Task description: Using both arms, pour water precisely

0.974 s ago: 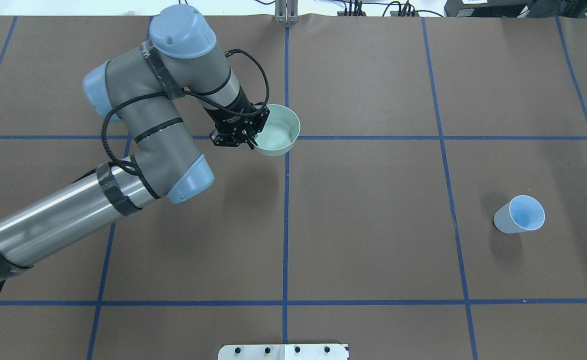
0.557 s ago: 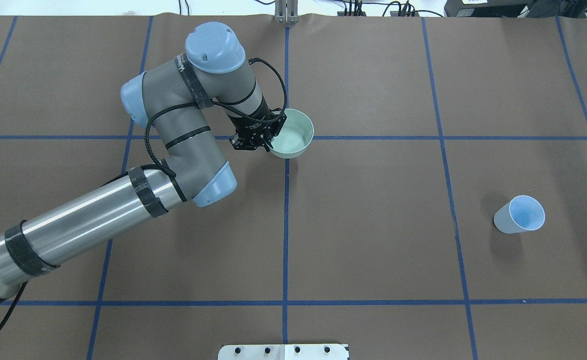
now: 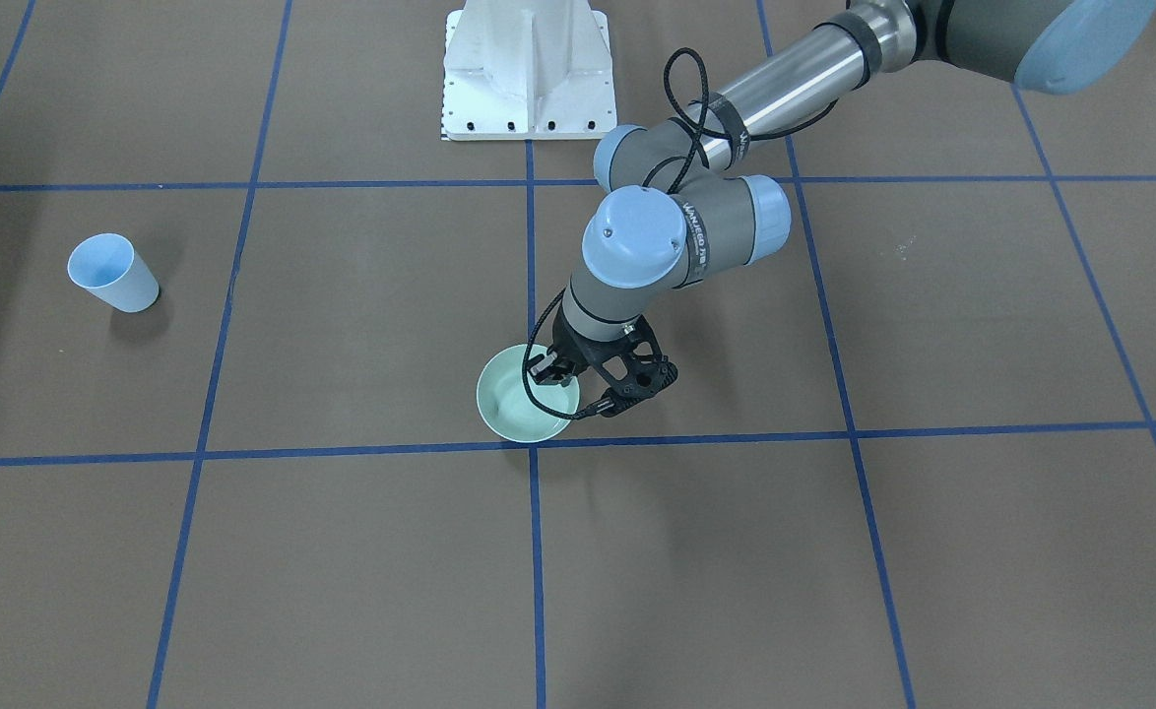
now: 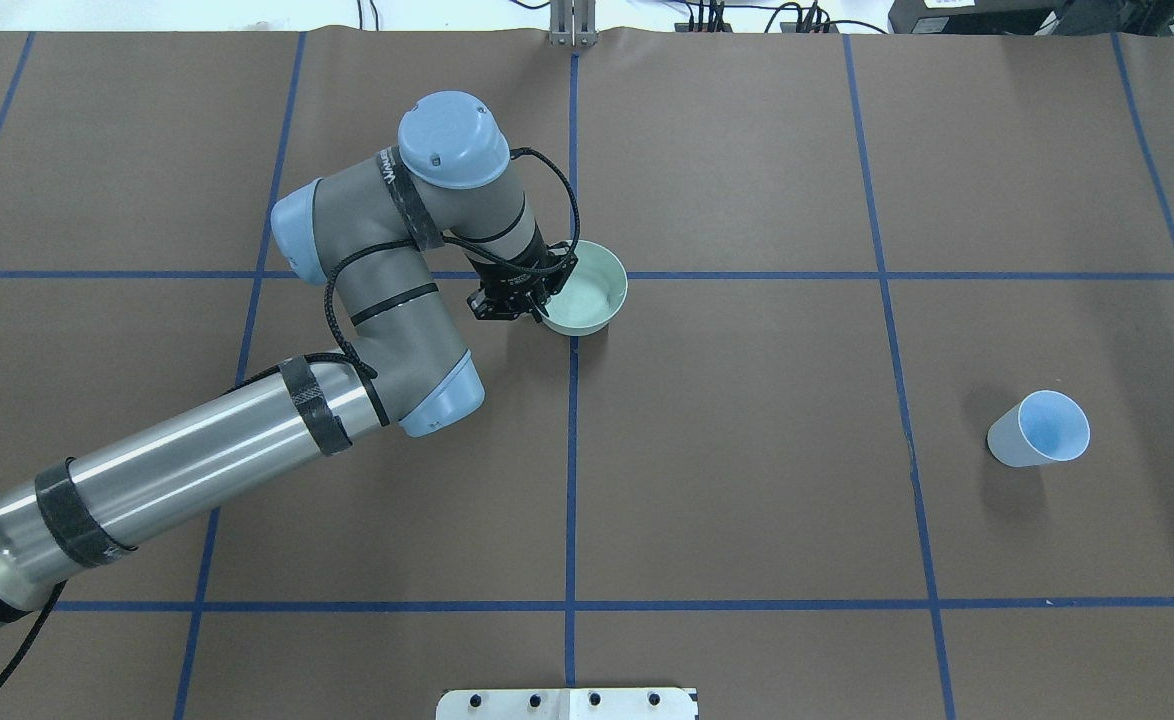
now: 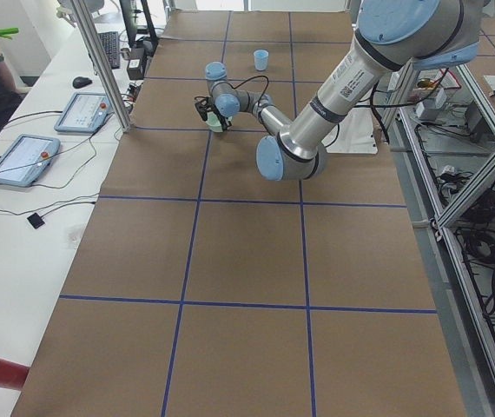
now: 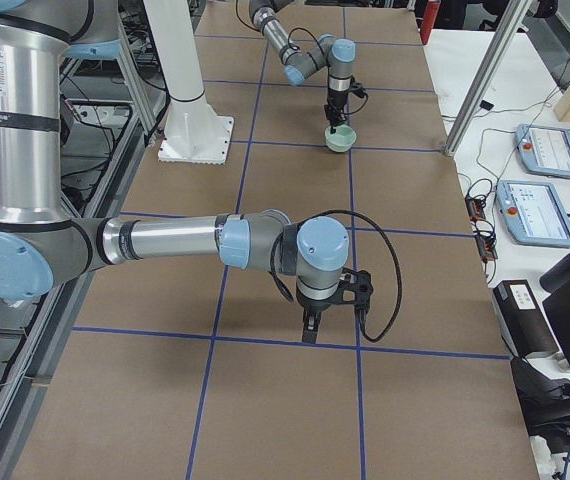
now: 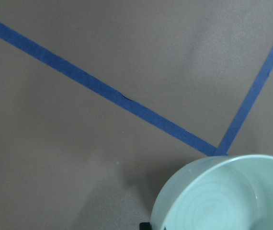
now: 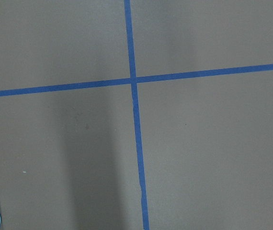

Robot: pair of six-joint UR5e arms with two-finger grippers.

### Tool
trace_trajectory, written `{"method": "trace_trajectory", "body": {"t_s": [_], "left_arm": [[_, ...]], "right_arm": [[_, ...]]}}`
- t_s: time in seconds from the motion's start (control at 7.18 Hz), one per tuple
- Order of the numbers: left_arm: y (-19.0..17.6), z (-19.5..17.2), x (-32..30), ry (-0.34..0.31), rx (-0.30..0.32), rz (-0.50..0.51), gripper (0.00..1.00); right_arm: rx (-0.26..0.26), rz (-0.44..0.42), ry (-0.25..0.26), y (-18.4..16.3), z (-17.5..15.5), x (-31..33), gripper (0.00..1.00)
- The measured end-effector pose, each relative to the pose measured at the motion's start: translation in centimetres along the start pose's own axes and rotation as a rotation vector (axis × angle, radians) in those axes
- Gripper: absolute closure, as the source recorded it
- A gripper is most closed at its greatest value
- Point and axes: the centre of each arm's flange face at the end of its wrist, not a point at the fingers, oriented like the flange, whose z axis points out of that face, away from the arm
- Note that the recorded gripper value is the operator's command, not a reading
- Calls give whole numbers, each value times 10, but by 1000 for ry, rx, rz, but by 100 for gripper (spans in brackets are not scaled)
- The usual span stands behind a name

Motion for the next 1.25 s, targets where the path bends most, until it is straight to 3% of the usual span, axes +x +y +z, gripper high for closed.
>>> {"method": "trace_trajectory", "body": {"t_s": [0.42, 0.7, 1.11, 1.25], "left_arm": [[5, 0, 1, 4, 16, 35, 0], [6, -37, 11, 60, 33, 51, 0], [7, -83, 12, 77, 54, 40, 0], [8, -90, 6, 83, 58, 41, 0]], "right_arm": [[7, -7, 0, -3, -3, -3, 1], [41, -38, 6, -11, -20, -19, 1], [151, -215, 150, -16, -67, -98, 1], [177, -219, 168, -20, -74, -118, 1]]}}
